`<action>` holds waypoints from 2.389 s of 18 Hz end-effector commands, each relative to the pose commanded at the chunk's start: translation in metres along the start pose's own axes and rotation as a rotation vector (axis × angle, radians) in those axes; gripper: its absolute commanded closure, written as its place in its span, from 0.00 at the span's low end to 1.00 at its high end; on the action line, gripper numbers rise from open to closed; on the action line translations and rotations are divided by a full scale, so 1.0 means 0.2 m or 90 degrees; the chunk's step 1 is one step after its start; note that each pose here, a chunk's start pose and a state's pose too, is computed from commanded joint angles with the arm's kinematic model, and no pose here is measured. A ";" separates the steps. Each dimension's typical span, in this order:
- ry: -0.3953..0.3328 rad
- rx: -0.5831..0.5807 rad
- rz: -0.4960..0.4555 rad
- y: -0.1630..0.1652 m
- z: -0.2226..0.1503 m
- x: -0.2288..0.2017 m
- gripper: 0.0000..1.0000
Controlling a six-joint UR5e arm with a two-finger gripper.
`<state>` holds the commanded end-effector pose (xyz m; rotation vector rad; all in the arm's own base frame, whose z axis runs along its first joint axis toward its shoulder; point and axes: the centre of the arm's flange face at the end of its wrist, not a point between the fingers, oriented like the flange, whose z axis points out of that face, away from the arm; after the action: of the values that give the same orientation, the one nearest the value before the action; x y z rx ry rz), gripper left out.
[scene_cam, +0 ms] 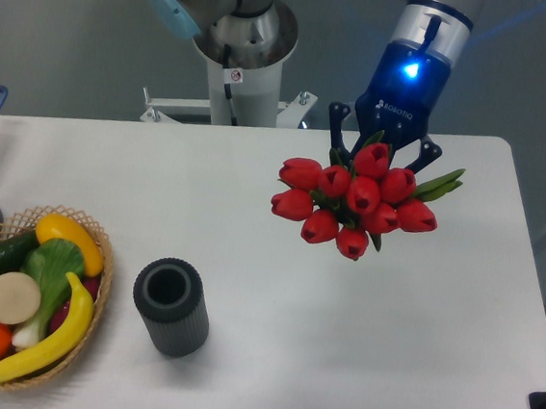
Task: Insert the flowers into the vase
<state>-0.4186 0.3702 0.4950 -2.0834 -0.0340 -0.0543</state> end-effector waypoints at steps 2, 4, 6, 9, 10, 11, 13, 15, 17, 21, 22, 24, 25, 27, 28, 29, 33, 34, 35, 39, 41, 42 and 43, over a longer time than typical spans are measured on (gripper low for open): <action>0.018 0.015 0.005 0.00 0.04 0.01 0.67; 0.039 0.027 0.035 -0.06 0.14 0.05 0.67; 0.071 0.028 0.054 -0.13 0.25 0.14 0.67; 0.115 0.045 0.068 -0.19 0.36 0.22 0.67; 0.131 0.056 0.070 -0.22 0.39 0.24 0.67; 0.140 0.064 0.073 -0.24 0.40 0.25 0.67; 0.163 0.074 0.077 -0.27 0.45 0.29 0.67; 0.194 0.096 0.070 -0.27 0.50 0.30 0.67; 0.214 0.113 0.065 -0.27 0.52 0.31 0.67; 0.271 0.178 0.053 -0.28 0.52 0.32 0.67; 0.284 0.193 0.048 -0.28 0.53 0.31 0.67; 0.320 0.238 0.045 -0.28 0.56 0.28 0.67; 0.329 0.254 0.053 -0.27 0.59 0.25 0.68; 0.339 0.255 0.055 -0.25 0.64 0.26 0.67; 0.342 0.257 0.065 -0.24 0.66 0.27 0.68; 0.341 0.260 0.076 -0.22 0.68 0.28 0.68; 0.349 0.262 0.091 -0.18 0.76 0.29 0.68; 0.353 0.262 0.094 -0.17 0.78 0.29 0.67; 0.361 0.262 0.095 -0.18 0.80 0.32 0.67; 0.378 0.292 0.096 -0.14 0.85 0.29 0.68; 0.380 0.290 0.089 -0.11 0.87 0.29 0.67; 0.381 0.290 0.088 -0.10 0.88 0.29 0.67; 0.380 0.291 0.090 -0.11 0.88 0.29 0.67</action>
<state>-0.3578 0.5335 0.4307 -1.5409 0.4255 -0.5293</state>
